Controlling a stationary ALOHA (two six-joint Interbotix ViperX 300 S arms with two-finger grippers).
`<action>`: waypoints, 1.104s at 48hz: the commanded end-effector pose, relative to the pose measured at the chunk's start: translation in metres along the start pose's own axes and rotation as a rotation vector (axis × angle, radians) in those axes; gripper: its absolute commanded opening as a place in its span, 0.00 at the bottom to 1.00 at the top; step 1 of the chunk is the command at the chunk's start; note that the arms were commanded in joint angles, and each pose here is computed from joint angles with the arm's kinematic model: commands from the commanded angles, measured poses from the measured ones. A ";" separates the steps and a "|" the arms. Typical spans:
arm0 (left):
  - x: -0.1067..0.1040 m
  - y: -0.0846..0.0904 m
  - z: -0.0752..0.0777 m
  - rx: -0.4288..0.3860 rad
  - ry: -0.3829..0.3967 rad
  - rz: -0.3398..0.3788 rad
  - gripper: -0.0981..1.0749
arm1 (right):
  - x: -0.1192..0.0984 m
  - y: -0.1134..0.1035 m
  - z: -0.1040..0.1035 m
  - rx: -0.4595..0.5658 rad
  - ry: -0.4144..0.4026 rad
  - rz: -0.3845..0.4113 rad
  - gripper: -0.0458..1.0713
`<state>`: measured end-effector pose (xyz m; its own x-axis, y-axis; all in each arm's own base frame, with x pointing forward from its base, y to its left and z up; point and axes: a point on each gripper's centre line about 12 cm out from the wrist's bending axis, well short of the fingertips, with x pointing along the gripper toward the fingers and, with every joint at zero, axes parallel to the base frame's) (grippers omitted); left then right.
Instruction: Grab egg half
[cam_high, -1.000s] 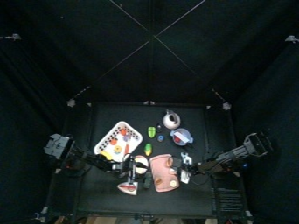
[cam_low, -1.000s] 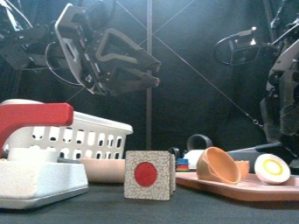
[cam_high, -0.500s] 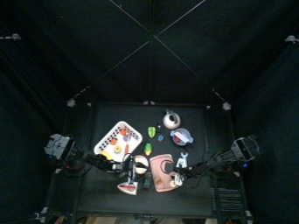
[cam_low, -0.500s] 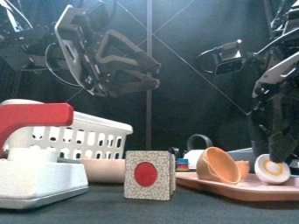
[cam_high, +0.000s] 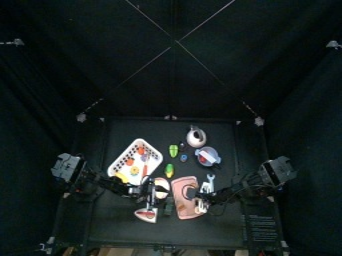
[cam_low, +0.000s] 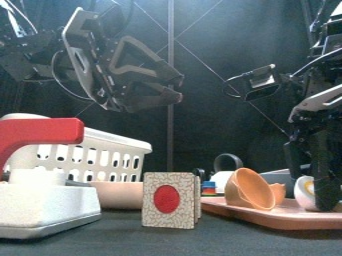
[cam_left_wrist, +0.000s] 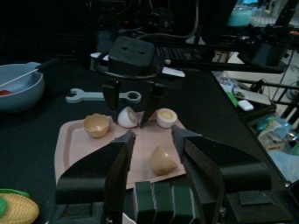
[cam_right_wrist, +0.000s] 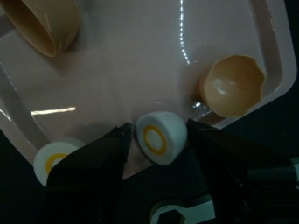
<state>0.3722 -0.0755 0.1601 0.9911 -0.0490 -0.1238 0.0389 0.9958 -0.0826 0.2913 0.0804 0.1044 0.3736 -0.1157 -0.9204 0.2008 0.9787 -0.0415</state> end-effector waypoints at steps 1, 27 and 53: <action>0.002 0.000 0.007 -0.001 -0.027 0.000 0.76 | -0.006 0.003 0.007 0.002 -0.025 0.012 0.83; 0.001 0.000 0.007 -0.002 -0.026 0.001 0.76 | -0.002 0.001 0.007 -0.019 -0.011 -0.019 0.77; 0.001 0.000 0.007 -0.001 -0.026 0.001 0.76 | -0.017 0.001 0.023 -0.031 -0.053 -0.050 0.72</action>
<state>0.3718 -0.0754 0.1598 0.9911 -0.0487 -0.1238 0.0386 0.9959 -0.0823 0.2967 0.0768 0.1078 0.3566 -0.1730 -0.9181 0.1905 0.9755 -0.1099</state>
